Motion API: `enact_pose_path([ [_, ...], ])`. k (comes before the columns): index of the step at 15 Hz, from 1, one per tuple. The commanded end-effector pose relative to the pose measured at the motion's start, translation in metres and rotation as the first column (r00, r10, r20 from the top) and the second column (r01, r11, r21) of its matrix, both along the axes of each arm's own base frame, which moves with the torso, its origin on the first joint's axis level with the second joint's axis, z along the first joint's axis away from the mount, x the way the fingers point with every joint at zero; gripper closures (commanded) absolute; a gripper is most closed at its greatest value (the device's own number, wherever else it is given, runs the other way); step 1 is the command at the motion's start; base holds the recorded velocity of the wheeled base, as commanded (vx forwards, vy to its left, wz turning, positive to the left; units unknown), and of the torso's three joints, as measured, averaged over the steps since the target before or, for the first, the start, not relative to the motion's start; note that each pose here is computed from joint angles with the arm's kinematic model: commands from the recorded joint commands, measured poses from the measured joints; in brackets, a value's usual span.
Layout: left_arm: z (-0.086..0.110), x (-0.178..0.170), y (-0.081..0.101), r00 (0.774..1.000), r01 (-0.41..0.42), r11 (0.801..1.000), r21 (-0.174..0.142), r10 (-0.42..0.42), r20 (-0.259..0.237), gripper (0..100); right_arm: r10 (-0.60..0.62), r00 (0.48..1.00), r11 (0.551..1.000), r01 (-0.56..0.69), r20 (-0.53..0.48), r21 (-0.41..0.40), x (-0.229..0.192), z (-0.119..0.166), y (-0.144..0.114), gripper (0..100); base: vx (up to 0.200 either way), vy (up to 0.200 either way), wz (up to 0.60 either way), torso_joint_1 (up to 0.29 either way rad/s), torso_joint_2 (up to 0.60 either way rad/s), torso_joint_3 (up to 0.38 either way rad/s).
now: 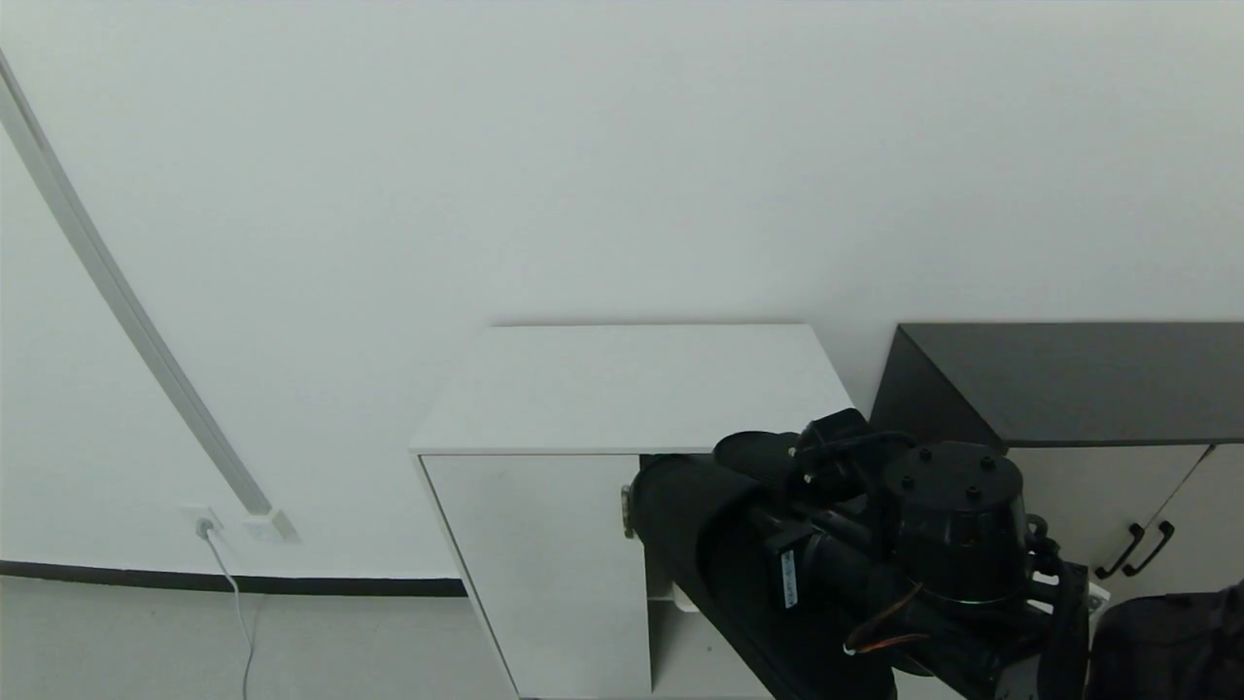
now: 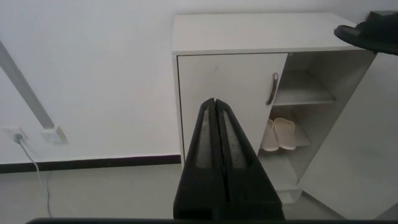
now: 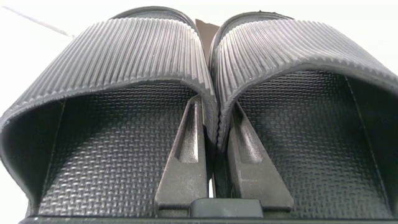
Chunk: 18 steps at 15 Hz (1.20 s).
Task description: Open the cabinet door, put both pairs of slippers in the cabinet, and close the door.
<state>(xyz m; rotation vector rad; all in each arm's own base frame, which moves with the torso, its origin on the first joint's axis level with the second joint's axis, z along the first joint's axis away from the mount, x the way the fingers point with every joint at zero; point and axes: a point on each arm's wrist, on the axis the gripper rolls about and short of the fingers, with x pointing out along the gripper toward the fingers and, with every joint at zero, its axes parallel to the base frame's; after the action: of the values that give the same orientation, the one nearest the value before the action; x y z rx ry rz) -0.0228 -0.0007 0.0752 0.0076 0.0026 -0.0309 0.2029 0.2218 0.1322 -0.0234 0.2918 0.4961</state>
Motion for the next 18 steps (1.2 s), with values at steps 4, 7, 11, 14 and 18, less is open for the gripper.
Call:
enact_pose_path([
  [4,0.0000,0.0000,0.0000,1.000,0.000,1.000,0.000,0.000,0.000,100,0.002,1.000,1.000,-0.002,-0.005,-0.005,-0.0001,-0.0018,0.0000,100,0.000,0.000,0.00,-0.129,0.29,0.159],
  [7,0.0000,0.0000,0.0000,1.000,0.000,1.000,0.000,0.000,0.000,100,0.000,1.000,1.000,0.000,-0.005,-0.006,-0.0001,-0.0018,0.0000,100,0.000,0.000,0.00,-0.152,0.36,0.199],
  [11,0.0000,0.0000,0.0000,1.000,0.000,1.000,0.000,0.000,0.000,100,0.000,1.000,1.000,0.000,-0.006,-0.007,-0.0003,-0.0021,-0.0002,100,0.000,0.000,0.00,-0.173,0.39,0.212],
  [14,0.0000,0.0000,0.0000,1.000,0.000,1.000,0.000,0.000,0.000,100,0.000,1.000,1.000,0.000,-0.009,-0.010,0.0006,-0.0039,0.0008,100,0.000,0.000,0.00,-0.227,0.53,0.294],
  [18,0.0000,0.0000,0.0000,1.000,0.000,1.000,0.000,0.000,0.000,100,0.001,1.000,1.000,-0.001,-0.004,-0.011,0.0002,-0.0054,0.0003,100,0.000,0.000,0.00,-0.222,0.55,0.315],
])
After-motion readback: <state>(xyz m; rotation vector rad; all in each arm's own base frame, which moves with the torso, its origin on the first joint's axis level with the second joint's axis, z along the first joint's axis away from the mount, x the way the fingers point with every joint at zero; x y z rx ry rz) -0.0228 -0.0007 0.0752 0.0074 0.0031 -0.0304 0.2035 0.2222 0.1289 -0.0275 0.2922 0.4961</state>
